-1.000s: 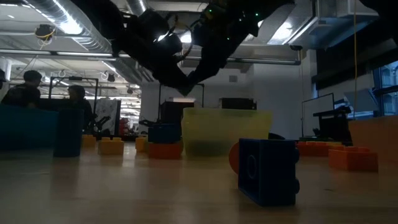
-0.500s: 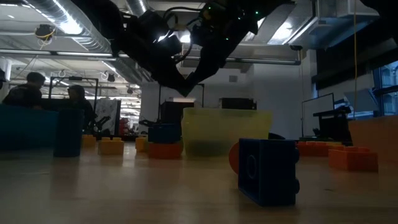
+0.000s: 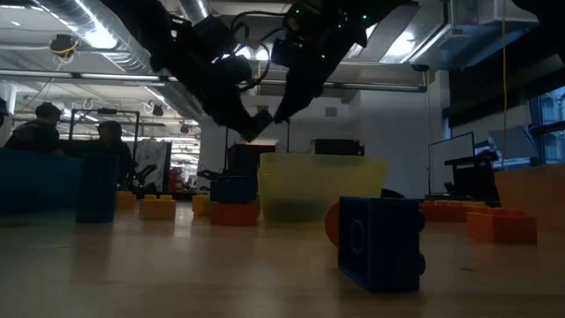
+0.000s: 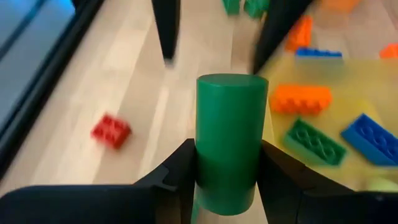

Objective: Sort blocks by size
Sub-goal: Put the green cylindrical block into the blue bin

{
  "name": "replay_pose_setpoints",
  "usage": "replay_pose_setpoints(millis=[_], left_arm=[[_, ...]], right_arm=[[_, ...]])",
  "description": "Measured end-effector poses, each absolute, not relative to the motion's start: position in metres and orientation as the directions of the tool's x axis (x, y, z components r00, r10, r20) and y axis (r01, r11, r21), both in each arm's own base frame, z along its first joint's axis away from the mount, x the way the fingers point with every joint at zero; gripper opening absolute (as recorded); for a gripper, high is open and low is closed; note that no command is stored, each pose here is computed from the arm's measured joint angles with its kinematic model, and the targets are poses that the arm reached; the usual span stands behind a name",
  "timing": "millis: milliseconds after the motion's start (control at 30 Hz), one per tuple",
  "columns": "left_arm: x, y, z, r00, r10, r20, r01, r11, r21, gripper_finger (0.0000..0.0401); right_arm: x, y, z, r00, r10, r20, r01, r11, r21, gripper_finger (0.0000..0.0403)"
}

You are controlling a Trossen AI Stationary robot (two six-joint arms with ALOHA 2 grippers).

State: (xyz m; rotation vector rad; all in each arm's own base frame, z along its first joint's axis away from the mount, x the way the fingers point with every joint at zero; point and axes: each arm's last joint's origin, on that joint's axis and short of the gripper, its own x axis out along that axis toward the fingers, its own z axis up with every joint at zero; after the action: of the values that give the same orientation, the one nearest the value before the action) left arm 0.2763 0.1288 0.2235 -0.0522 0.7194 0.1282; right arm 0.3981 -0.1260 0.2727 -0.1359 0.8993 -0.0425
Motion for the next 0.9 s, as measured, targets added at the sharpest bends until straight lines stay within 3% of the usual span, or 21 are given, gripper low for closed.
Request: replay_pose_setpoints(millis=[167, 333, 567, 900], left_arm=[[0.247, 0.114, 0.240, 0.660, 0.079, -0.747, -0.195, 0.978, -0.069, 0.0118], [0.205, 0.092, 0.254, 0.514, 0.004, -0.858, -0.291, 0.942, -0.170, 0.0125], [0.174, 0.066, 0.257, 0.319, -0.080, -0.944, -0.597, 0.757, -0.266, 0.0128], [0.144, 0.042, 0.254, -0.043, -0.219, -0.975, -0.873, 0.484, -0.070, 0.0131]], right_arm=[[0.385, -0.127, 0.264, 0.449, -0.222, -0.865, 0.043, 0.973, -0.227, 0.0207], [0.370, -0.126, 0.258, 0.290, -0.224, -0.931, 0.028, 0.974, -0.225, 0.0202], [0.359, -0.132, 0.255, 0.205, -0.203, -0.957, 0.034, 0.979, -0.200, 0.0200], [0.346, -0.149, 0.254, 0.140, -0.188, -0.972, 0.076, 0.981, -0.179, 0.0199]])
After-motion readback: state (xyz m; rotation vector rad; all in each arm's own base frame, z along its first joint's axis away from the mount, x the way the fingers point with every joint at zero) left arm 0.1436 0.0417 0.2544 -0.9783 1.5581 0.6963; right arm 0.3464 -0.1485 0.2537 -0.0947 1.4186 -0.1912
